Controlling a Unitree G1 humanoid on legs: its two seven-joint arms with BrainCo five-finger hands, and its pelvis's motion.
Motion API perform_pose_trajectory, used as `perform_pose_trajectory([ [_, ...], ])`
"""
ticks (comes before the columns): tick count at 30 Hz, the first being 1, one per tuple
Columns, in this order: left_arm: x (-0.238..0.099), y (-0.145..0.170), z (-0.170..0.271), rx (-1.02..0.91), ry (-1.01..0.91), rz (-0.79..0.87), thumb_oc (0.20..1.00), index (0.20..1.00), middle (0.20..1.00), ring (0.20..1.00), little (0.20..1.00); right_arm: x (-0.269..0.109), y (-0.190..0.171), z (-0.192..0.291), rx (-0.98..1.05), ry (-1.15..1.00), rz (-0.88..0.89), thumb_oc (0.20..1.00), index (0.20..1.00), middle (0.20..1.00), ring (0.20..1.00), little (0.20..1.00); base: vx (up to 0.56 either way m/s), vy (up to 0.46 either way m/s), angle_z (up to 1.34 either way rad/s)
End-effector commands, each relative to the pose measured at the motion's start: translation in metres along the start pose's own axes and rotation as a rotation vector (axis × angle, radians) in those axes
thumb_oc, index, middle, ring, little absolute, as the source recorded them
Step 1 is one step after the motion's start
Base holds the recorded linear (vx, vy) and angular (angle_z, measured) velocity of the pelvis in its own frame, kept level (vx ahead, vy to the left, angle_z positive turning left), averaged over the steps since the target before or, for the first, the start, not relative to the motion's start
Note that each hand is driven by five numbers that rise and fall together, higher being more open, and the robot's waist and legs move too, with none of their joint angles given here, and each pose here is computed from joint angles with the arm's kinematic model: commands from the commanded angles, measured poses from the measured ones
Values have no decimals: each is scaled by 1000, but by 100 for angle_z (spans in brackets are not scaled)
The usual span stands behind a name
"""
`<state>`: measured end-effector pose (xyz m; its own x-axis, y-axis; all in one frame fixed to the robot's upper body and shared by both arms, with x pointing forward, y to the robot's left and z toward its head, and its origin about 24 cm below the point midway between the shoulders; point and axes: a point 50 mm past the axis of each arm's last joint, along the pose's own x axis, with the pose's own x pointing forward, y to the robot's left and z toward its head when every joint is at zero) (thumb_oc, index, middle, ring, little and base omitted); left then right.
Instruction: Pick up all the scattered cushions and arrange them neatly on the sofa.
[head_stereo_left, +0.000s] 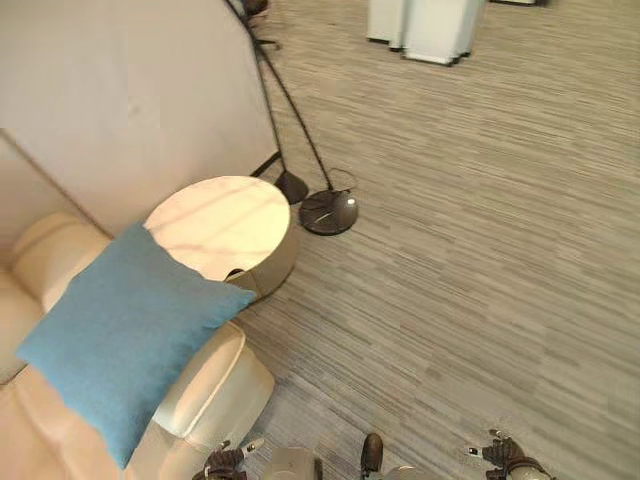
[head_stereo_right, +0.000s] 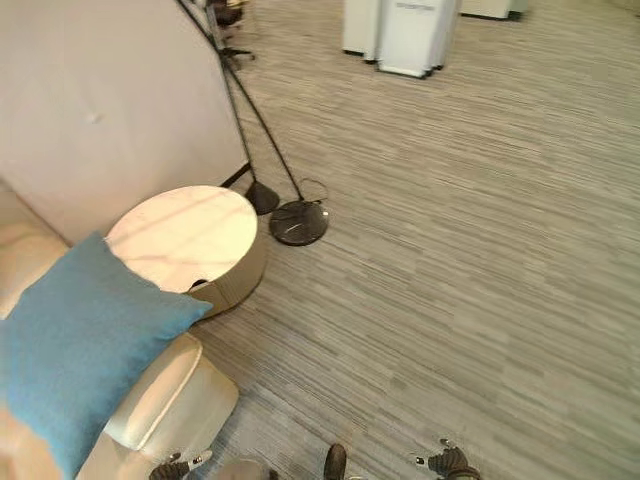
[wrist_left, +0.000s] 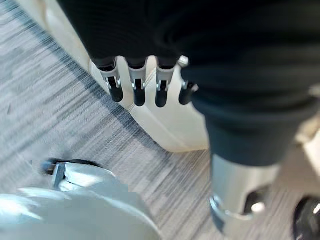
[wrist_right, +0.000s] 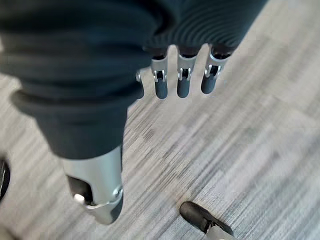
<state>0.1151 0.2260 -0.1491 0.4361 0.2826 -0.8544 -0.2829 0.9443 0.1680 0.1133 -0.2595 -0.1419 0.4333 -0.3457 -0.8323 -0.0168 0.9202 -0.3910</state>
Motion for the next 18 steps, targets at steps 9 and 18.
perform_pose_trajectory([
  [9, 3, 12, 18, 27, -37, 22, 1000, 1000, 1000, 1000, 1000, 0, 2, 5, -22, -12, -1, 1000, 1000, 1000, 1000, 1000, 193, 129, 102],
  [18, 3, 25, 12, -18, -6, 76, 1000, 1000, 1000, 1000, 1000, -3, 27, 22, -40, -76, 70, 1000, 1000, 1000, 1000, 1000, 207, 303, 81],
])
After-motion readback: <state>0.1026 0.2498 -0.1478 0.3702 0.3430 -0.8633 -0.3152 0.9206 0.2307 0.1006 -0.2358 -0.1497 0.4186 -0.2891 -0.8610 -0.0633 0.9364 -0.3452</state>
